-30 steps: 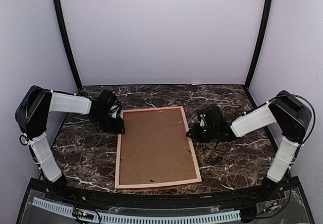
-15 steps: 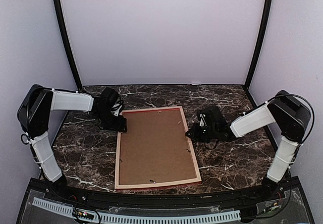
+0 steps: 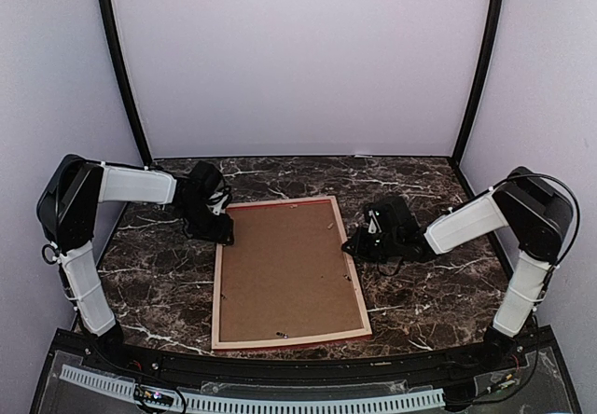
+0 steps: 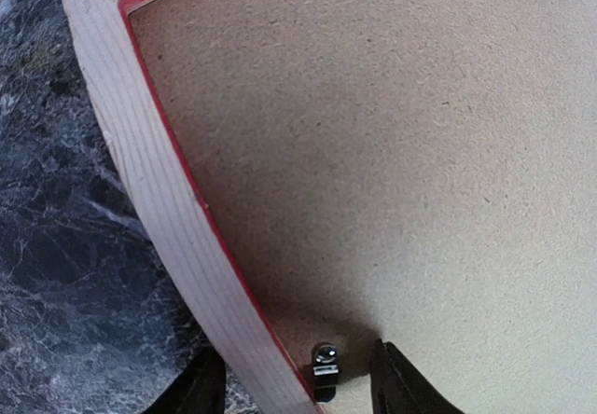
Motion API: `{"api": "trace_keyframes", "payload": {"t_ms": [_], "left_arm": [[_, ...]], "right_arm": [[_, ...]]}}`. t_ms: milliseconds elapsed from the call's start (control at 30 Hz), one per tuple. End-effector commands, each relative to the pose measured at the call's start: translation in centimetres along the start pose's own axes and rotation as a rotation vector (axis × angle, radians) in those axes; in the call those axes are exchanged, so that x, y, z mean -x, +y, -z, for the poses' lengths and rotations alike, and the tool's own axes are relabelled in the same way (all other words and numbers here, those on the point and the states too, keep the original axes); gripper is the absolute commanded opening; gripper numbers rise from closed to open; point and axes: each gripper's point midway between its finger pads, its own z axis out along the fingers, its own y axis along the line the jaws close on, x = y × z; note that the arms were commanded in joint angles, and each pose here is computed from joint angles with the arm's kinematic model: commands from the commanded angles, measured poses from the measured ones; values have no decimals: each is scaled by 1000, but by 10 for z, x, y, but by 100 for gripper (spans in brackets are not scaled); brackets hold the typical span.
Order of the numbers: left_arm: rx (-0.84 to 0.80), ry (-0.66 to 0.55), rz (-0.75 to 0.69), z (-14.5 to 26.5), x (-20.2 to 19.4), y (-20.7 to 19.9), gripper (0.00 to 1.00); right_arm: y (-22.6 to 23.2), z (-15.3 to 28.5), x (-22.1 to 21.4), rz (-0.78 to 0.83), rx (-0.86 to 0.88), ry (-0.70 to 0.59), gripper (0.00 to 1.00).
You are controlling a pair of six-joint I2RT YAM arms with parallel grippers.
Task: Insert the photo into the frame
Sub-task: Press the fastener onto the backboard.
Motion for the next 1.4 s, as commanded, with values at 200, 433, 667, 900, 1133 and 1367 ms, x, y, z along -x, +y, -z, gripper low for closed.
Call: {"api": "trace_keyframes", "payload": {"t_ms": [200, 433, 667, 900, 1133, 1367], "left_arm": [[33, 55, -33, 2, -13, 4, 39], [42, 52, -57, 0, -14, 6, 26], [8, 45, -57, -9, -18, 2, 9], [68, -15, -70, -3, -15, 9, 0], [50, -20, -58, -2, -15, 6, 23], [-37, -35, -14, 12, -7, -4, 48]], "right_arm": [[-49, -8, -64, -66, -147, 213, 6], [-49, -9, -65, -65, -145, 216, 6], [-52, -8, -67, -70, -149, 218, 5], [-52, -9, -69, -73, -142, 218, 5], [-52, -9, -69, -71, -137, 220, 5], [-53, -9, -70, -72, -133, 219, 5]]}}
